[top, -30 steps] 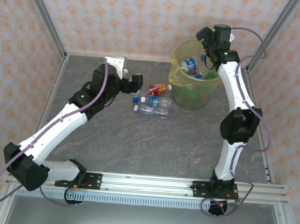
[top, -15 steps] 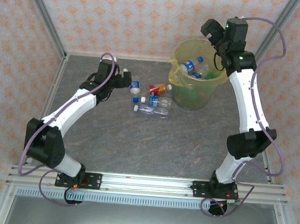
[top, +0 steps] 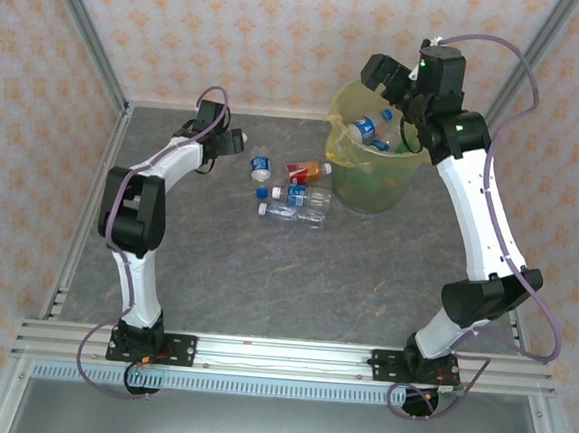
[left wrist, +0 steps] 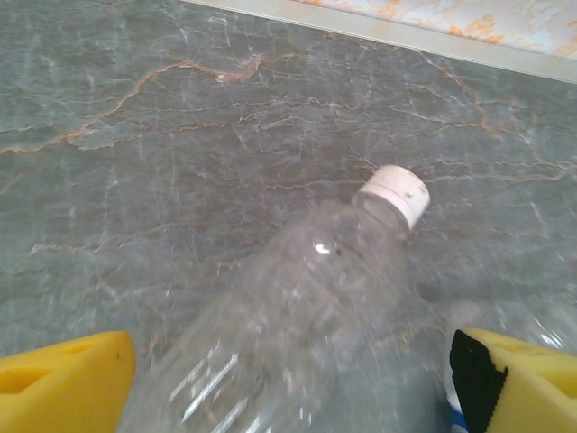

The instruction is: Put the plastic bottles in the bin

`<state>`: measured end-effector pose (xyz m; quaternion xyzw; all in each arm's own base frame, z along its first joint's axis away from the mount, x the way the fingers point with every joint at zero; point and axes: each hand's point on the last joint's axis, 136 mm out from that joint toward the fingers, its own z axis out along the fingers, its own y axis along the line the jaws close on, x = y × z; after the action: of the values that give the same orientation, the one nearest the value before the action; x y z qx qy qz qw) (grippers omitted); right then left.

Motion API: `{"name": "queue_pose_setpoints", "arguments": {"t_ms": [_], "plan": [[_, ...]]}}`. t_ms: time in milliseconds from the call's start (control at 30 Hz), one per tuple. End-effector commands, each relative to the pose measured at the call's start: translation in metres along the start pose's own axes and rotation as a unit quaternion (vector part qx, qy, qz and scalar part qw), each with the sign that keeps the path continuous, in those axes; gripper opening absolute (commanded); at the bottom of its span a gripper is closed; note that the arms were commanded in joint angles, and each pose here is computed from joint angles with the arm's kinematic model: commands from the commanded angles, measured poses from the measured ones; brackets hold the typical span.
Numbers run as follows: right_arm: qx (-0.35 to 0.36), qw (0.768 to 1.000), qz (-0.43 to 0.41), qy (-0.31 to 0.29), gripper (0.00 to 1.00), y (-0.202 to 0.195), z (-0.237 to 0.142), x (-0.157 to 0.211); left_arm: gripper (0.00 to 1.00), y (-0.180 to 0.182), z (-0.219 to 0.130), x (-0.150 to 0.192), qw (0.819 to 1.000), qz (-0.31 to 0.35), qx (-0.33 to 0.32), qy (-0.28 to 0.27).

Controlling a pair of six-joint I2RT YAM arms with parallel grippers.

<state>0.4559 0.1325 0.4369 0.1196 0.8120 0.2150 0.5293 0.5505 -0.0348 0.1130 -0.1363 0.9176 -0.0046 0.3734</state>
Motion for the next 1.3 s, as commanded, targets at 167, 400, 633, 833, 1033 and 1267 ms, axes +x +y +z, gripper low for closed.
{"name": "queue_pose_setpoints", "arguments": {"t_ms": [167, 400, 633, 833, 1033, 1267], "plan": [[-0.001, 1.0, -0.01, 0.005, 1.0, 0.0, -0.008, 0.003, 0.92, -0.006, 0.03, 0.012, 0.997, 0.058, 0.013, 0.045], [-0.003, 1.0, -0.004, 0.013, 1.0, -0.001, -0.002, 0.009, 0.88, -0.011, 0.039, 0.038, 0.994, 0.065, 0.036, 0.083], [-0.009, 1.0, 0.0, 0.015, 1.0, 0.0, -0.003, 0.01, 0.87, -0.008, 0.059, 0.053, 0.992, 0.063, 0.024, 0.107], [-0.013, 1.0, 0.003, 0.02, 1.0, 0.0, -0.004, 0.014, 0.84, -0.005, 0.066, 0.057, 0.991, 0.064, 0.012, 0.119], [-0.009, 1.0, 0.002, 0.015, 1.0, -0.003, -0.012, 0.015, 0.71, -0.006, 0.053, 0.052, 0.992, 0.055, 0.019, 0.109], [-0.02, 1.0, 0.011, 0.011, 1.0, -0.001, -0.021, 0.014, 0.65, -0.012, 0.018, 0.041, 0.995, 0.037, 0.049, 0.078]]}}
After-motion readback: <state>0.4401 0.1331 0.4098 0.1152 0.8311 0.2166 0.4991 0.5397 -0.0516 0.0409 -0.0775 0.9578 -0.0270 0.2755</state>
